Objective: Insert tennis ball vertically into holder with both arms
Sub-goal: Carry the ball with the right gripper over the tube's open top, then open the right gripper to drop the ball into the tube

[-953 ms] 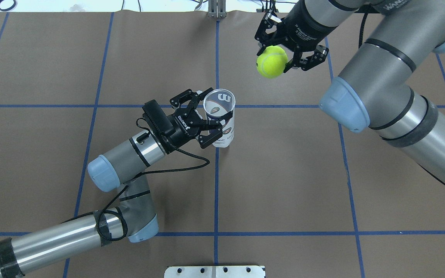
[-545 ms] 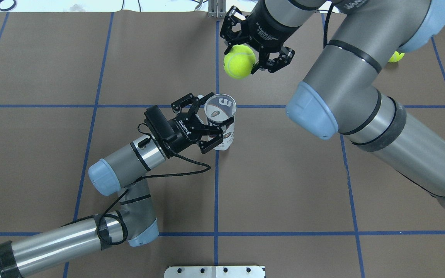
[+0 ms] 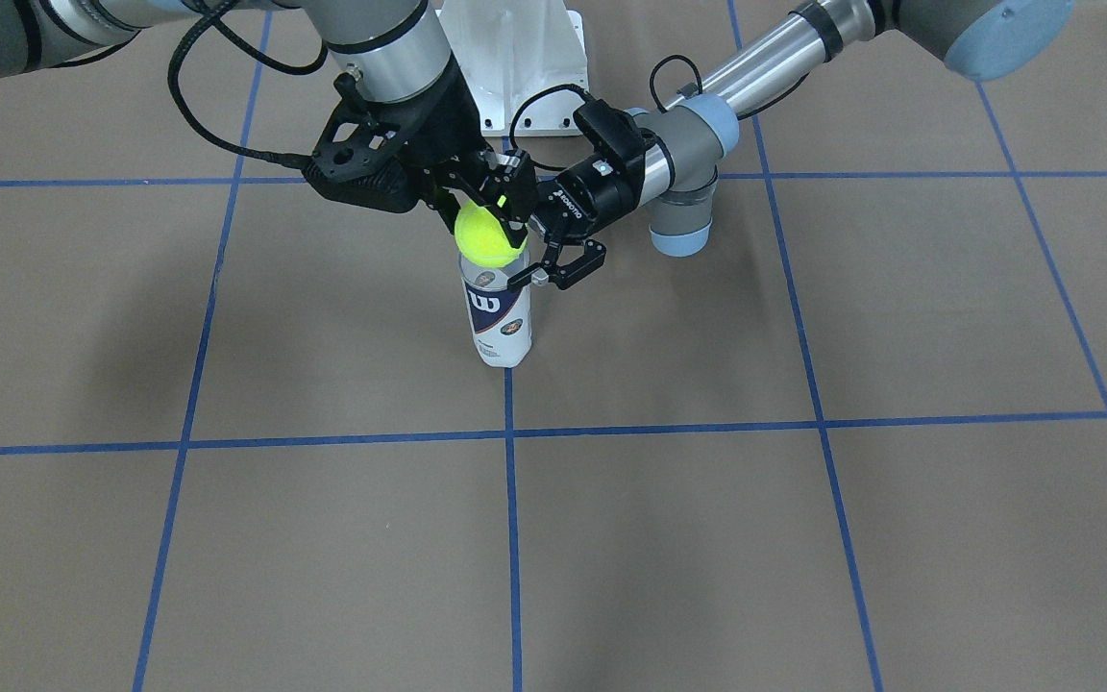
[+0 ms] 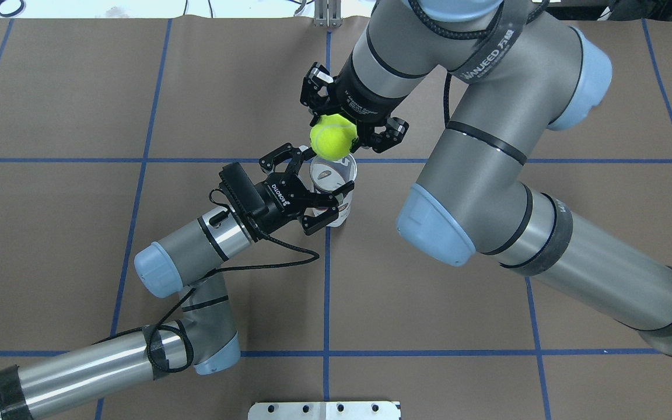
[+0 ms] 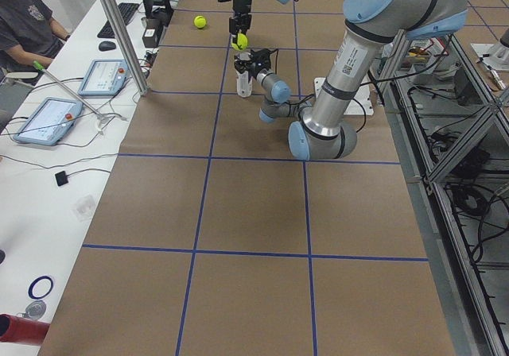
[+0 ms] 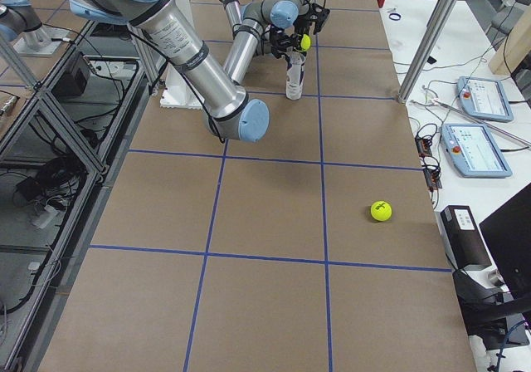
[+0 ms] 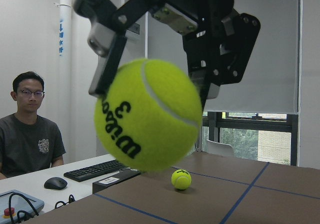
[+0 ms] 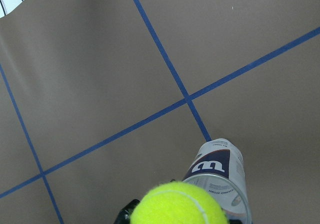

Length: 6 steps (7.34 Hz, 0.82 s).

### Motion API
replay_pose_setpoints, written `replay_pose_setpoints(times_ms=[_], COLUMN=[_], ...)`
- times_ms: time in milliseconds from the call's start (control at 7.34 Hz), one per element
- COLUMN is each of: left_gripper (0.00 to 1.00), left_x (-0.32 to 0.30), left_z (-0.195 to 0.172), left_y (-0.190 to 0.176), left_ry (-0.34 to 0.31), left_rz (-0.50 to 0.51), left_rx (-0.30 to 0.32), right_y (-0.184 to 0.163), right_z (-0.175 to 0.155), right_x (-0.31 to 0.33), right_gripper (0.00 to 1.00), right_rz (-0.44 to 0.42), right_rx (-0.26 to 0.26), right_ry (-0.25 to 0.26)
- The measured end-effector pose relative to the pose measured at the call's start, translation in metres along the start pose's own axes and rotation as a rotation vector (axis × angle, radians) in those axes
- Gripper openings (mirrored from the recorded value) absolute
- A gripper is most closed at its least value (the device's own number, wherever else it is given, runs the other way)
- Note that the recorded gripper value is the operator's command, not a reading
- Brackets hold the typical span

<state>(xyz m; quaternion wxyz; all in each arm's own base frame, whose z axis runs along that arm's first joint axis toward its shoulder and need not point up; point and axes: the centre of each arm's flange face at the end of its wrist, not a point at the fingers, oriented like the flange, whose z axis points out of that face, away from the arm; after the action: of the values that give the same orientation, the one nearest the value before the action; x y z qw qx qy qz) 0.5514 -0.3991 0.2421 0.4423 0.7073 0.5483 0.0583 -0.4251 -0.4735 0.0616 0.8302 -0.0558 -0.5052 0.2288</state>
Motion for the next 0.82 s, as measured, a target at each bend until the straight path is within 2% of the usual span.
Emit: replay_pose_setpoints(times_ms=[136,817], left_gripper=[0.91,0.9], left_x=[0.0,0.0], left_z=[0.0,-0.001], left_y=[0.001,0.004], left_ry=[0.0,-0.003], left_rz=[0.001,0.002], left_rx=[-0.002,-0.008], right_y=[0.007,0.011], right_z=[0.006,0.017], right_x=[0.001,0.005], right_gripper=[0.0,0.0], right_rz=[-0.006,-0.007], right_rx=[-0.002,-0.002], right_ry=[0.006,0.022])
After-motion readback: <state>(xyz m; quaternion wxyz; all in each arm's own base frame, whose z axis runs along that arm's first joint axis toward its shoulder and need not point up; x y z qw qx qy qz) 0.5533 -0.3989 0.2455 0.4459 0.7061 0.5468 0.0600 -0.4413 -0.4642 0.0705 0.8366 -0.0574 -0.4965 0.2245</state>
